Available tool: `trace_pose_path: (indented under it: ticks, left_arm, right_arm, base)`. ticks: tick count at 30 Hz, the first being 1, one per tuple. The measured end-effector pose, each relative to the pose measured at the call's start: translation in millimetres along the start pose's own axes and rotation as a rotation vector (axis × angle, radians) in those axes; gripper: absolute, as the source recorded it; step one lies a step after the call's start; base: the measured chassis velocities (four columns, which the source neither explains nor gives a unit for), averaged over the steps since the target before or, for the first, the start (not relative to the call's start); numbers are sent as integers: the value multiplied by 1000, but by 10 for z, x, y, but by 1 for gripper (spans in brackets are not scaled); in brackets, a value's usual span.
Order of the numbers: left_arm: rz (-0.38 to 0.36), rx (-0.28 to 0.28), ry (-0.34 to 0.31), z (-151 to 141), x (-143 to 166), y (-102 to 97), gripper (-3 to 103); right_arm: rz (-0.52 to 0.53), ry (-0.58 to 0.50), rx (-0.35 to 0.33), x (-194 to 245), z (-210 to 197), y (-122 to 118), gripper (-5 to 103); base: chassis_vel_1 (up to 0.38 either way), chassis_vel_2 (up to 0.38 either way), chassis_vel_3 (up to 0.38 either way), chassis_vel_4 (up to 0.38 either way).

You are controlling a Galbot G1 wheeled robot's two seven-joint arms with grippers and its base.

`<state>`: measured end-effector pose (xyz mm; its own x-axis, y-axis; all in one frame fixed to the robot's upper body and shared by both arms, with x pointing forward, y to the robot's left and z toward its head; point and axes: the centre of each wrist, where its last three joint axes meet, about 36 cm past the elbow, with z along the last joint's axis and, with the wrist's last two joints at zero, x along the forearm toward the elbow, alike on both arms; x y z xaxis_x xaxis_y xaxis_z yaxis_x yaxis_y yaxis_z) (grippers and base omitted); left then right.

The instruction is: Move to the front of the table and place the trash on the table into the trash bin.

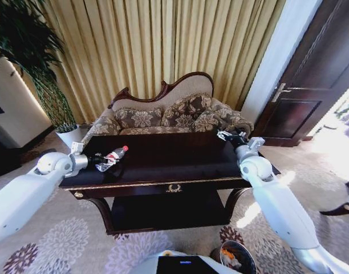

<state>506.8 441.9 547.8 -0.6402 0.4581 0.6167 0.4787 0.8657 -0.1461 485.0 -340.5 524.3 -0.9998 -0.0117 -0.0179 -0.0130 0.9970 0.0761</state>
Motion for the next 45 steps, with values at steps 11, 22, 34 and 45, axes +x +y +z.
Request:
trace_pose_path:
  ticks: [11, 22, 34, 45]
  left_arm:
    - [15, 5, 6, 50, 13, -3, 78]
    - [23, 10, -1, 49, 16, 8, 45]
    - [-4, 5, -56, -116, 204, 48, 38]
    - [-95, -120, -203, -366, 453, 32, 36]
  right_arm:
    - [1, 6, -12, -3, 71, 15, 100]
    - [3, 7, -19, -5, 143, 12, 100]
    - [2, -10, -24, -30, 63, -4, 100]
    - [0, -8, -39, 11, 105, 41, 100]
  base:
    - [0, 0, 0, 0]
    - [0, 0, 0, 0]
    - [0, 0, 0, 0]
    - [0, 0, 0, 0]
